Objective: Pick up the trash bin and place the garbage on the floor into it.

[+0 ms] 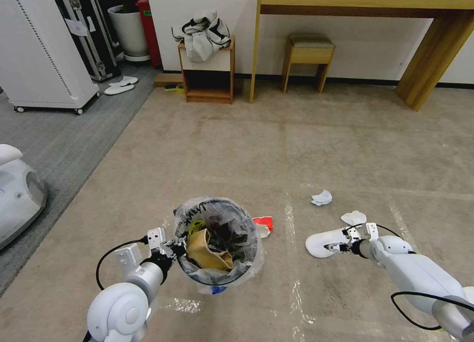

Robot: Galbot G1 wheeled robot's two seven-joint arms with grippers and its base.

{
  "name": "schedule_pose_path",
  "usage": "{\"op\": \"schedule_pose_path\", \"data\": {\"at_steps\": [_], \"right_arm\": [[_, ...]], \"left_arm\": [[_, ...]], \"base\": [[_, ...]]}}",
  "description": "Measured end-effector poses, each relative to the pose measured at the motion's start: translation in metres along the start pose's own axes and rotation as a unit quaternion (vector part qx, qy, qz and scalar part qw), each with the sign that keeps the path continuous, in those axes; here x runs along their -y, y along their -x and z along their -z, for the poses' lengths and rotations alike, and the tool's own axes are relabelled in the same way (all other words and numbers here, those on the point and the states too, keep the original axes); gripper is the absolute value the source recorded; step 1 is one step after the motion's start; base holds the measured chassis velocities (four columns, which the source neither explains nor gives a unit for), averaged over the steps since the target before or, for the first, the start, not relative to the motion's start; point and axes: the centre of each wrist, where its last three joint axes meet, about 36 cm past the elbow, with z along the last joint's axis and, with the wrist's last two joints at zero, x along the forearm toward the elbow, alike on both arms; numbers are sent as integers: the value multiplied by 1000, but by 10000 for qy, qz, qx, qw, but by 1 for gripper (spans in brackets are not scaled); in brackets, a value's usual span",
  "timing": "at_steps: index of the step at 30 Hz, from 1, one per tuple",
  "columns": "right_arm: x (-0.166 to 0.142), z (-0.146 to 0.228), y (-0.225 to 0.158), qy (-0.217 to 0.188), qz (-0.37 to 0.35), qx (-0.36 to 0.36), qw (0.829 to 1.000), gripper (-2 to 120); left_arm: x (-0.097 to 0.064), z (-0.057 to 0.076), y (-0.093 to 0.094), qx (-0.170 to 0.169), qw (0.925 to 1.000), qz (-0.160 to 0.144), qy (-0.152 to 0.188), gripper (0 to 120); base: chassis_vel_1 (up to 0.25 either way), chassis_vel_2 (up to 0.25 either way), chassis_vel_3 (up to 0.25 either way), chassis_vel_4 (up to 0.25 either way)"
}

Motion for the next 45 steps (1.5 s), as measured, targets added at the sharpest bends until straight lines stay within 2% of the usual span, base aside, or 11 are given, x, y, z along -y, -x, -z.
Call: {"op": "schedule_pose_path", "data": {"at_steps": [20,38,45], "right_arm": [[-18,7,16,14,-263,44,9996,100],[-55,8,46,3,-197,65,9998,100],[-66,5,55,123,-275,89,9995,100]], "left_arm": [[5,-1,-3,-6,10000,-86,28,1],[8,-4,-2,-6,9999,-129,-3,1],[8,-6,-2,-17,9999,-129,0,1]], "base": [[0,0,0,0],[0,0,0,0],[0,0,0,0]]}}
